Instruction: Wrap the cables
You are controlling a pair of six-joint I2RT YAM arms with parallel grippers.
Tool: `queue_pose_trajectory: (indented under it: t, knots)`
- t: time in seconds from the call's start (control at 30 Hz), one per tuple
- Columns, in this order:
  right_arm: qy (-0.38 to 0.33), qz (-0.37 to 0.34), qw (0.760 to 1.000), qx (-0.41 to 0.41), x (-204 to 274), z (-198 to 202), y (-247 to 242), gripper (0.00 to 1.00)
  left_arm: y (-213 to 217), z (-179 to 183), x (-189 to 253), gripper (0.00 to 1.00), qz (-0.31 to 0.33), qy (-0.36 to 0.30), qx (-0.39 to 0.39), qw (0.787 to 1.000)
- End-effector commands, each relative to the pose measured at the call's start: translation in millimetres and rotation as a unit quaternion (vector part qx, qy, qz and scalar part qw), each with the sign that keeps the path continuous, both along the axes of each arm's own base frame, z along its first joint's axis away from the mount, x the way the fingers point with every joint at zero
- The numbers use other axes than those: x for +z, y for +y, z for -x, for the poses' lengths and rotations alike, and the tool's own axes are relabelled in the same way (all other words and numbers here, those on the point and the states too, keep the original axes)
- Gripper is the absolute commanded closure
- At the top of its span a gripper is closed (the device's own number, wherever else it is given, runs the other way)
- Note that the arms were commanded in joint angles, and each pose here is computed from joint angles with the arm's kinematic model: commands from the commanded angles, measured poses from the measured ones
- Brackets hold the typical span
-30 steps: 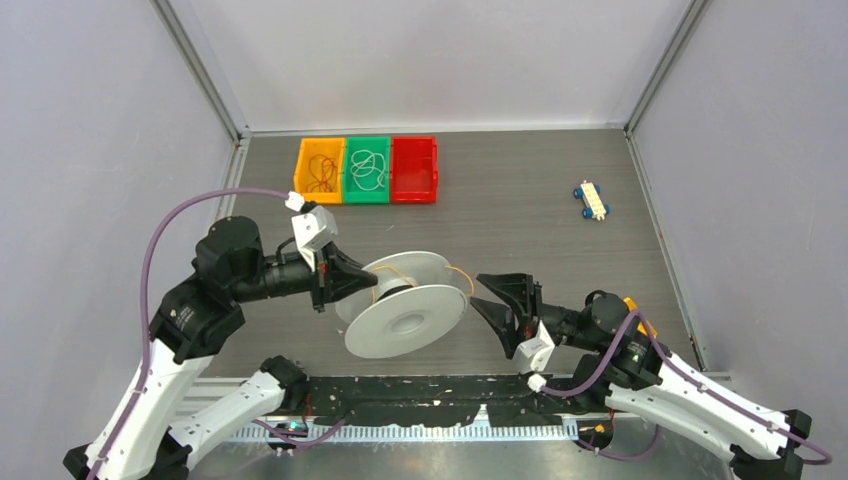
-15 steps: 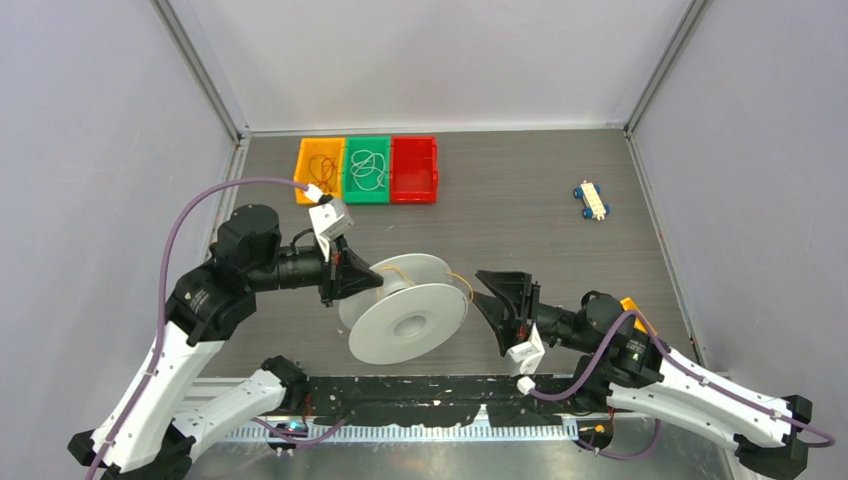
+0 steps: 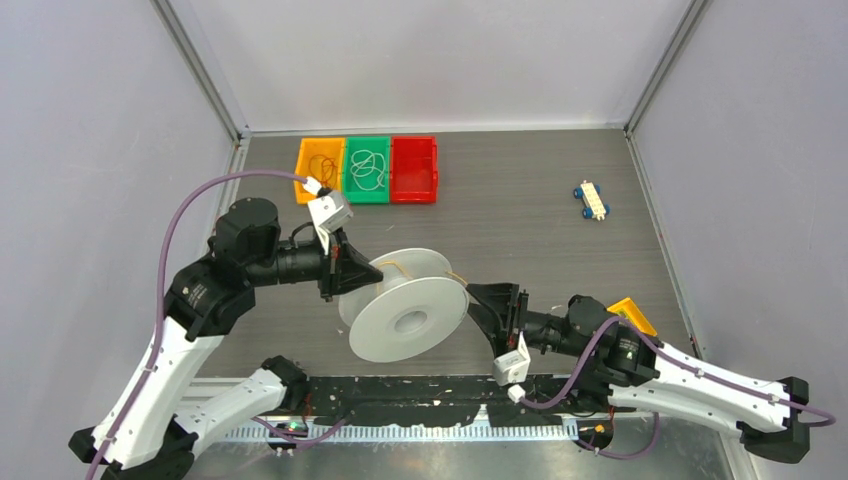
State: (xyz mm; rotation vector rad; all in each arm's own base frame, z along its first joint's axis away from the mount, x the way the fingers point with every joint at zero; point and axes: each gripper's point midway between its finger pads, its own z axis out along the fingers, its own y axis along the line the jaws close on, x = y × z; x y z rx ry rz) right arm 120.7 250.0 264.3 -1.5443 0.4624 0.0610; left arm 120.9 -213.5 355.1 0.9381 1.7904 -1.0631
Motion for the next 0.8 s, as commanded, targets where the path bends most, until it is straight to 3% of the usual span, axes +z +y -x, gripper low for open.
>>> queue_pose_trajectory:
  t: [0.0, 0.23, 0.37, 0.43, 0.5, 0.67, 0.77]
  knots:
    - [-0.019, -0.004, 0.999, -0.025, 14.2, -7.7, -0.8, 0.48, -2.4, 4.1, 27.7, 1.0, 0.036, -0.023, -0.01, 0.999]
    - [-0.025, 0.006, 0.999, -0.045, 9.0, -16.4, 3.1, 0.57, -4.0, 7.2, 28.3, 1.0, 0.039, -0.012, -0.017, 0.999]
    - [-0.01, -0.005, 0.998, -0.059, 9.2, -21.8, 5.1, 0.72, -5.2, 8.2, 30.8, 1.0, 0.048, -0.015, -0.021, 0.999]
    - [0.001, -0.02, 0.998, -0.061, 10.0, -22.6, 7.5, 0.88, -5.6, 7.5, 31.2, 1.0, 0.049, -0.013, -0.02, 0.999]
    - [0.024, -0.034, 0.997, -0.061, 7.9, -22.9, 10.3, 0.94, -6.2, 7.0, 33.0, 1.0, 0.054, -0.011, -0.017, 0.998]
    - [0.114, -0.099, 0.988, -0.03, 2.7, -12.6, 22.2, 0.95, -5.7, 3.3, 47.4, 1.0, 0.085, -0.02, 0.001, 0.996]
    - [0.157, -0.184, 0.97, -0.002, 13.9, -5.7, 24.9, 0.95, -3.2, 0.1, 60.1, 1.0, 0.113, -0.035, 0.021, 0.993]
